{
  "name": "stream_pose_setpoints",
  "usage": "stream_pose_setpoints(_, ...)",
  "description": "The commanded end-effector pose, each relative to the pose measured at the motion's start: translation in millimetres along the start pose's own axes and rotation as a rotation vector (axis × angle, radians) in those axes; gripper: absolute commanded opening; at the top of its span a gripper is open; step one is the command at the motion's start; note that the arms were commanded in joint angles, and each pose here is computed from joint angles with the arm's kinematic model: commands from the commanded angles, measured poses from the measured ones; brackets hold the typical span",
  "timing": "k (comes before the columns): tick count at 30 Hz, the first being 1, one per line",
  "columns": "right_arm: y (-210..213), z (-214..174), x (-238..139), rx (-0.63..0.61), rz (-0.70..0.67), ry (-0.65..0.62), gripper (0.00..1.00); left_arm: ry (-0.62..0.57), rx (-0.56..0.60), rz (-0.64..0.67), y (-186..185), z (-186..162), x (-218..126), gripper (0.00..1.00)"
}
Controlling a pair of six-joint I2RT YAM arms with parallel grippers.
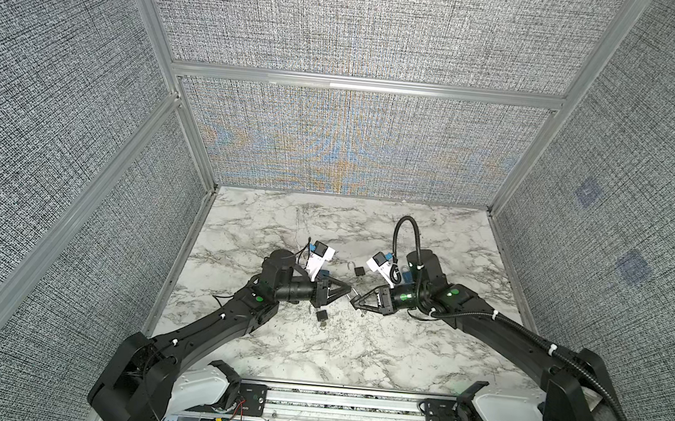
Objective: Lock with the key
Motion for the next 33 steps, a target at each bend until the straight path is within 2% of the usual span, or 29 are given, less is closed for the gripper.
stream_pose_setpoints(1, 6, 2, 0, -0.014, 0.025, -0.002, 0.0, -0.008, 0.021, -0.033, -6, 4, 0, 0.26)
stream_pose_setpoints(11, 7, 3, 0, -0.013, 0.033, -0.002, 0.0, -0.008, 0.015, -0.033, -4, 3, 2, 0.22)
stream_pose_setpoints(20, 11, 5, -1, -0.017, 0.043, -0.008, 0.0, -0.003, 0.007, -0.031, -2, 1, 3, 0.14)
stream_pose_setpoints(27, 20, 8, -4, -0.024, 0.078, -0.021, 0.0, 0.004, 0.001, -0.034, -1, -1, 3, 0.0)
stream_pose_setpoints(33, 24, 9, -5, -0.023, 0.095, -0.023, 0.0, 0.003, 0.001, -0.039, -1, -2, 3, 0.0)
Point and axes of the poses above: each gripper's point midway between its finger pads, its own x axis out along the fingers, its own y axis along the line the jaws close on, z = x × y, the point moved 1 cm from there along -x, back along the fingers, and after that the axes turned 2 degrees about -x, right-handed, at the moved point
